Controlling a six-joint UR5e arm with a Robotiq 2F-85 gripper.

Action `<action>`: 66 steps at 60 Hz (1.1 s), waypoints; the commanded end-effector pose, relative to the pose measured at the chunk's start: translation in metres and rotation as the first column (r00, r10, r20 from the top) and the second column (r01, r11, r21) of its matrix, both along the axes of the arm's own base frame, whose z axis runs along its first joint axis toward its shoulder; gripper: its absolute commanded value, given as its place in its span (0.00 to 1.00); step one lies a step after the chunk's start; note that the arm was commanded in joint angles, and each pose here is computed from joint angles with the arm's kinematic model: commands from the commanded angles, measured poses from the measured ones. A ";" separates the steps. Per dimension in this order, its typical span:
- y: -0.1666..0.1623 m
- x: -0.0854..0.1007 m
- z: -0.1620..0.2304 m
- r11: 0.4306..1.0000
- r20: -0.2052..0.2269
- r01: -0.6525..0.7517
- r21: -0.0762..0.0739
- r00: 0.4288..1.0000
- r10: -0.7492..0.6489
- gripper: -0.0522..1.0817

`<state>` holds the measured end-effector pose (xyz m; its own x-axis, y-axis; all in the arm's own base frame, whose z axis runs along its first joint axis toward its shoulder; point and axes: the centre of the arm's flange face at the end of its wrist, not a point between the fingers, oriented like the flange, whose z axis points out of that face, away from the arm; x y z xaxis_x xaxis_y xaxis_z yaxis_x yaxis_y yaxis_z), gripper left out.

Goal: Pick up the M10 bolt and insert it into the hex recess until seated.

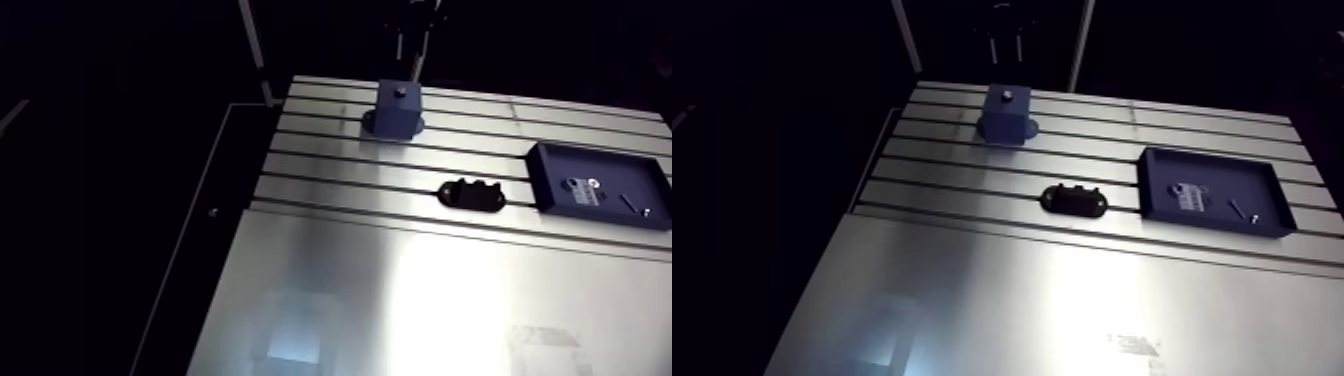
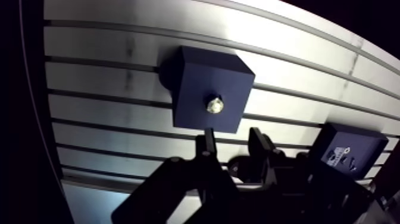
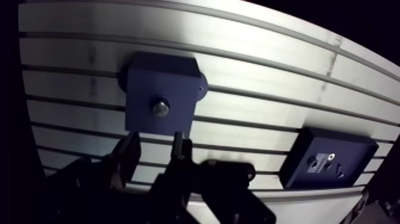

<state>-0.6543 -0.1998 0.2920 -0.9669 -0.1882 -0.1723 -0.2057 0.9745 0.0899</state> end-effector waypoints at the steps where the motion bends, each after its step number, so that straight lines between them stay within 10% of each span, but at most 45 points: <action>1: -0.001 0.000 -0.001 1.000 0.002 -0.002 -0.001 1.000 0.002 0.55; 66: -0.001 0.011 -0.035 0.987 -0.058 0.162 -0.007 0.985 -0.162 0.55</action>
<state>-0.6469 -0.2014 0.2641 -0.9916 -0.0584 -0.1156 -0.0694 0.9932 0.0933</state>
